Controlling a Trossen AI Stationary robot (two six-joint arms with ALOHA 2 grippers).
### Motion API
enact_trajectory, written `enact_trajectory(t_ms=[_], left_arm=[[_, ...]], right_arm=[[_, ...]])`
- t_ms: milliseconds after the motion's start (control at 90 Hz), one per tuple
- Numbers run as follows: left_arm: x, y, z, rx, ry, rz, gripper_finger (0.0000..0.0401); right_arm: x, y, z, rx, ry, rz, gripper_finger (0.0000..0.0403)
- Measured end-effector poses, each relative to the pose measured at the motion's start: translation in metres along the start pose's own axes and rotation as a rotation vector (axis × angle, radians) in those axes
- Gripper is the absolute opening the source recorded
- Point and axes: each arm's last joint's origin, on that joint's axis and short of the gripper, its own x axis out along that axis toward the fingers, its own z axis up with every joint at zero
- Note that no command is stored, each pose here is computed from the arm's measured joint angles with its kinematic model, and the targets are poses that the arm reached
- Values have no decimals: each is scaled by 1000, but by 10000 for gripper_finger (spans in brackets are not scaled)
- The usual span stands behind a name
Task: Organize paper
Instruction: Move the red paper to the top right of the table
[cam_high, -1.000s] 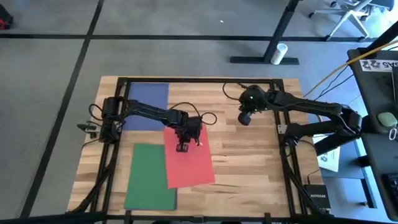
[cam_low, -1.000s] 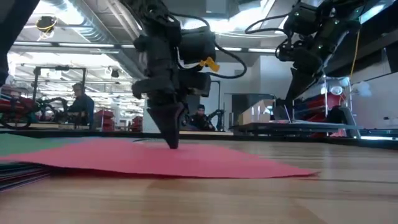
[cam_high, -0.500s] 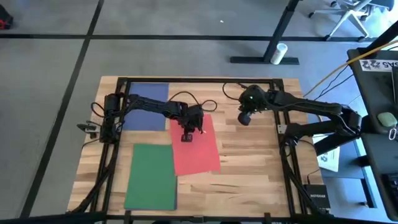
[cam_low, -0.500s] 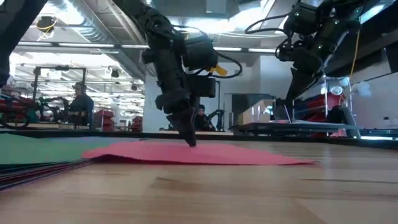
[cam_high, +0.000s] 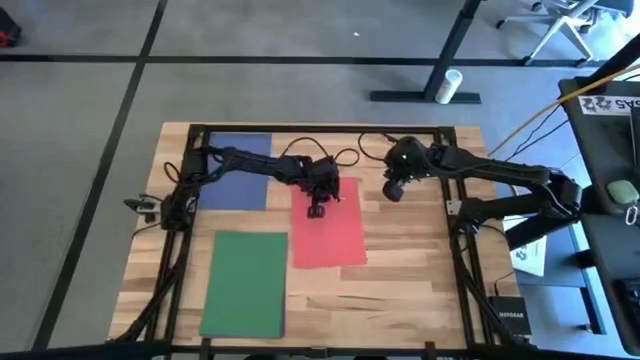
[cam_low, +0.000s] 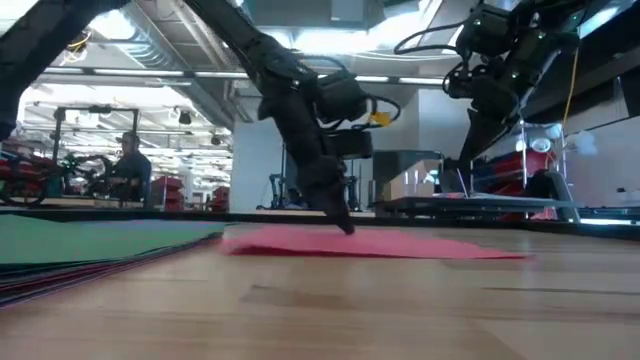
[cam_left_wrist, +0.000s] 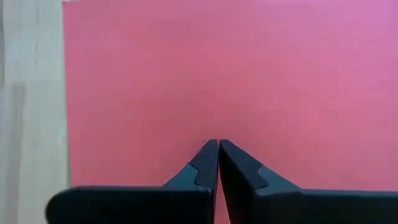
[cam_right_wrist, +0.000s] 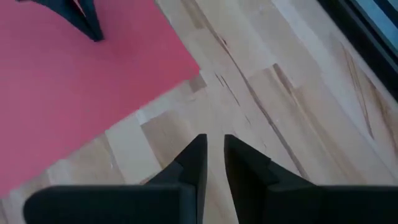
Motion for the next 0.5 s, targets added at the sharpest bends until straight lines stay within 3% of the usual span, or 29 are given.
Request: enact_trajectory(t_ms=[200,500], left_arm=[[-25,3,16,-13,-45,21,0],[-67,-5,22,-193,-91,18,0]], right_arm=[[0,0,0,-7,3,3,44],[0,3,6,-30,-61,74,44]])
